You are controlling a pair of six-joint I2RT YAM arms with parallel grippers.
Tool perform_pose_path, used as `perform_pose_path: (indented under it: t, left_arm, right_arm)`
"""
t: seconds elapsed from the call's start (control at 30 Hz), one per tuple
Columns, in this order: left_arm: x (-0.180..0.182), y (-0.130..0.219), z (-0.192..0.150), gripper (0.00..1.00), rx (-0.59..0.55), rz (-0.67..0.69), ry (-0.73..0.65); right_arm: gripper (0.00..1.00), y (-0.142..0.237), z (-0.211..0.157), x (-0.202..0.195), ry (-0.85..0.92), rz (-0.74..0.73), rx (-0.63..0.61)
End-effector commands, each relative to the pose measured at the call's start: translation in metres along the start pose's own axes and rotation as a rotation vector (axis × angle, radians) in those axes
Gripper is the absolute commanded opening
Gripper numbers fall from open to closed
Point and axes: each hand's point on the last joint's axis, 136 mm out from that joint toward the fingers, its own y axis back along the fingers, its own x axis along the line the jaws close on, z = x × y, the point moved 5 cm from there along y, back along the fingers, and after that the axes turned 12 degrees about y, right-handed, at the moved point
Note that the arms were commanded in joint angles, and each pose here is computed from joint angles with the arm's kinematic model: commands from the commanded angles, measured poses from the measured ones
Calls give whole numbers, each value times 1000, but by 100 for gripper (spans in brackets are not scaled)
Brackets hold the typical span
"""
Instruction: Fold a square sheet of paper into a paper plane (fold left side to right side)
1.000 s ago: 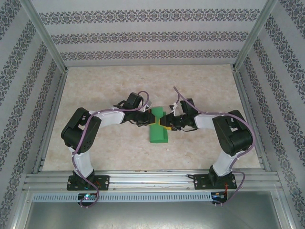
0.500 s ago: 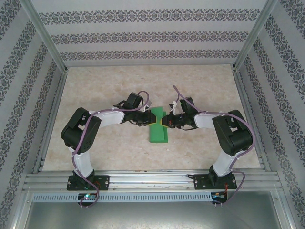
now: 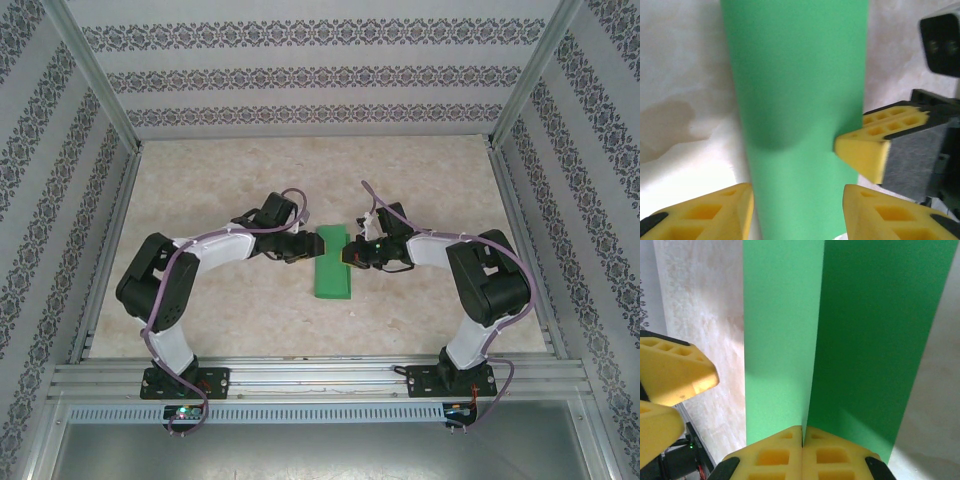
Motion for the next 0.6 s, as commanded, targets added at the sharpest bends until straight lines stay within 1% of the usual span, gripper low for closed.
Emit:
perform_pose_path:
  t: [0.0,0.3,0.43,0.57]
  left_arm:
    - [5,-11,-5,51,40,47,-8]
    - [10,-31,-3,52,82,56,6]
    - [11,-38,-3,48,94,63,7]
    - [15,-44,-4,41,107,82,12]
  right_arm:
    - [0,-6,0,-1,19,-28,24]
    - [1,-8,-3,-3,12,-43,41]
    - [1,-8,-4,-5,14,-57,46]
    - [4,-7,-4,-6,13,-64,50]
